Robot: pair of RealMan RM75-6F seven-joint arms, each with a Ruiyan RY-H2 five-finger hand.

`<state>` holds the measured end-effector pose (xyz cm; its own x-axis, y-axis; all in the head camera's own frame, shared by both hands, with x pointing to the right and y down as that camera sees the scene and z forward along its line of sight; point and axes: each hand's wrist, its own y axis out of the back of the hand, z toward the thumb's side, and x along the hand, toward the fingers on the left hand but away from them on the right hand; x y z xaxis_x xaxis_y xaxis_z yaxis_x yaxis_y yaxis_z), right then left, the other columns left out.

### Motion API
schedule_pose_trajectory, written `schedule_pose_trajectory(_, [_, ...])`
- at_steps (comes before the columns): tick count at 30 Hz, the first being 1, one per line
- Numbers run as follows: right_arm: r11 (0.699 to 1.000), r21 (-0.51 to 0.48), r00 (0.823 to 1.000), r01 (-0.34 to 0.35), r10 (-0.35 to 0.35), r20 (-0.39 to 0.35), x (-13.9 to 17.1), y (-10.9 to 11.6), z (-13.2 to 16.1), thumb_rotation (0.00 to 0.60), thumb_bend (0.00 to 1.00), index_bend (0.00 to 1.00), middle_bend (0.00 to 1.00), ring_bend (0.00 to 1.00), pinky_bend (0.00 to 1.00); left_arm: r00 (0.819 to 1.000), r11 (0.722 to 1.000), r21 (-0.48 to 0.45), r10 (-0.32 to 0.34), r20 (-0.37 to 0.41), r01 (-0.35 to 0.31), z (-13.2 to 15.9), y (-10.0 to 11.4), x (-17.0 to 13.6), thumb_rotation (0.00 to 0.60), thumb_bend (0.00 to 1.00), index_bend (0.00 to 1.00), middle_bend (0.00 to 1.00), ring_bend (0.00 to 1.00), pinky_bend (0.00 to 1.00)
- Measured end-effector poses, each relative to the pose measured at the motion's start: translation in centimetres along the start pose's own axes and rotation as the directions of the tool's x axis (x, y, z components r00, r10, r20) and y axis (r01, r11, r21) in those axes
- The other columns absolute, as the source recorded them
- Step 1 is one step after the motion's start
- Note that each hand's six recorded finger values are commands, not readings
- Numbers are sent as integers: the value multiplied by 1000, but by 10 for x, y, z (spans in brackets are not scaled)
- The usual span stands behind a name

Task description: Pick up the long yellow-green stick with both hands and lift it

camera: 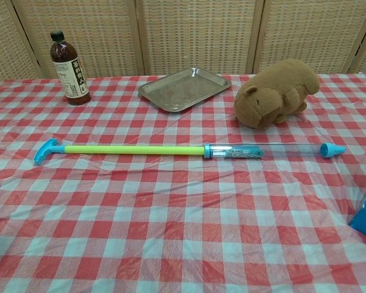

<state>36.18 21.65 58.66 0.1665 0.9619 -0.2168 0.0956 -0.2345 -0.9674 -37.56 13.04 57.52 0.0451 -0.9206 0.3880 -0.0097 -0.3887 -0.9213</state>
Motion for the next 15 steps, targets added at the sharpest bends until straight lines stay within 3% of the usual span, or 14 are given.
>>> schedule_pose_trajectory(4, [1000,3,1000,-5,5,12,-2,-2,-4,600,0,46,0,0,0,999,999,17,-48,-1,48,8,-8,25,600,315,333,859,811,740])
schedule_pose_trajectory(8, [1000,8,1000,-13,13,28,-5,-5,-9,600,0,47,0,0,0,995,994,29,-102,-21,103,13,-19,47,600,318,398,874,822,745])
schedule_pose_trajectory(15, [1000,11,999,-12,11,48,-10,-6,-15,600,0,48,0,0,0,979,978,55,-197,-54,200,25,-43,86,600,318,414,874,822,745])
